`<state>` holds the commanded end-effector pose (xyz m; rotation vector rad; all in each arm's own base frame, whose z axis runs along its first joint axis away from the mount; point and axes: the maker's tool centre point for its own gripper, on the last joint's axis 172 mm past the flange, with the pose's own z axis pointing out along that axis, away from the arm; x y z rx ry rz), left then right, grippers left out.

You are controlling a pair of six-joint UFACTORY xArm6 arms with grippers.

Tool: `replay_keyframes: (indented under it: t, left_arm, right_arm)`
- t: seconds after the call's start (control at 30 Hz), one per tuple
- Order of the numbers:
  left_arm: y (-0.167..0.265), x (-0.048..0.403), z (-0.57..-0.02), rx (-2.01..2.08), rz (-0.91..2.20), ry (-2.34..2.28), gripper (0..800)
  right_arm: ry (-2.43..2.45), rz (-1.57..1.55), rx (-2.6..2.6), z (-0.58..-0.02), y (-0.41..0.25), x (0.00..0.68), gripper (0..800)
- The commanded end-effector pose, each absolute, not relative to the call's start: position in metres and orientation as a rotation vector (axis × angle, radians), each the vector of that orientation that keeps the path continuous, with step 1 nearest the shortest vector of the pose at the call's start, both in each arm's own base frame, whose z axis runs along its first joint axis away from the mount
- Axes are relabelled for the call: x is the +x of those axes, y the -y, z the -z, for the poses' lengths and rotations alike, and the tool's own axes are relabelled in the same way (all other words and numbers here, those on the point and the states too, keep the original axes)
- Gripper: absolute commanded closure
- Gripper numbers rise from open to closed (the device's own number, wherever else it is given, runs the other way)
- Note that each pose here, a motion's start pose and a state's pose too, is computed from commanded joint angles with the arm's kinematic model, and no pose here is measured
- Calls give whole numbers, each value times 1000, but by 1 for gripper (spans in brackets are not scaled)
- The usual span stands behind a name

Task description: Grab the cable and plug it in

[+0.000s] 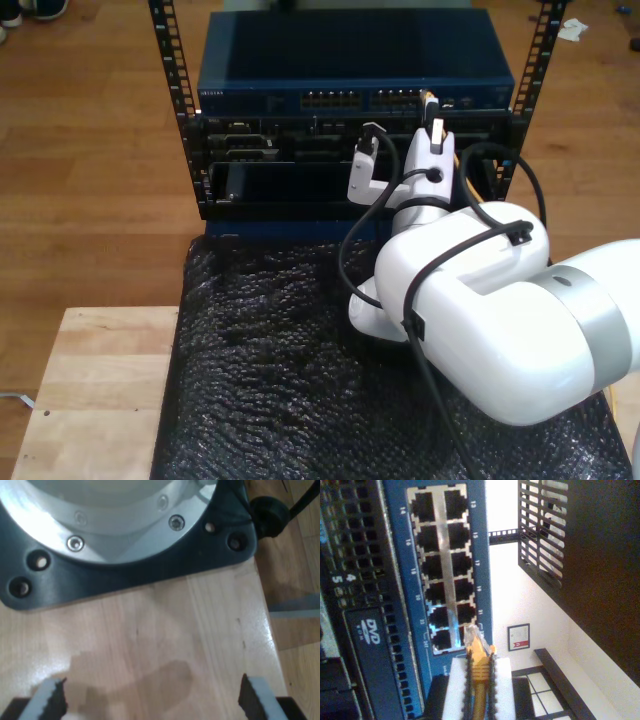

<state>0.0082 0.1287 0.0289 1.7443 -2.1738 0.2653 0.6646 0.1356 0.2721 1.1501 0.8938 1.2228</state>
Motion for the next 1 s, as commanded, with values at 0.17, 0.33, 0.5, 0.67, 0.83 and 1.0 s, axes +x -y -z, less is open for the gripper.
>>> replay_keyframes:
  t: [0.17, 0.33, 0.5, 0.67, 0.83, 1.0]
  left_arm:
    - [-129, 8, -29, 1744, -265, 2174, 0]
    - [-129, 8, -29, 1744, -265, 2174, 0]
    - [-129, 8, -29, 1744, -265, 2174, 0]
    - [-129, 8, -29, 1744, -265, 2174, 0]
    - [-129, 8, -29, 1745, -264, 2175, 0]
    - [-129, 8, -29, 1745, -264, 2175, 0]
  right_arm:
    - [-895, -1222, 1151, -271, -136, 665, 800]
    - [-899, -1219, 1152, -269, -135, 664, 800]
    - [-911, -1208, 1157, -259, -134, 664, 800]
    - [-908, -1207, 1156, -260, -133, 664, 800]
    - [-906, -1209, 1155, -262, -133, 665, 800]
    - [-908, -1208, 1155, -261, -133, 665, 800]
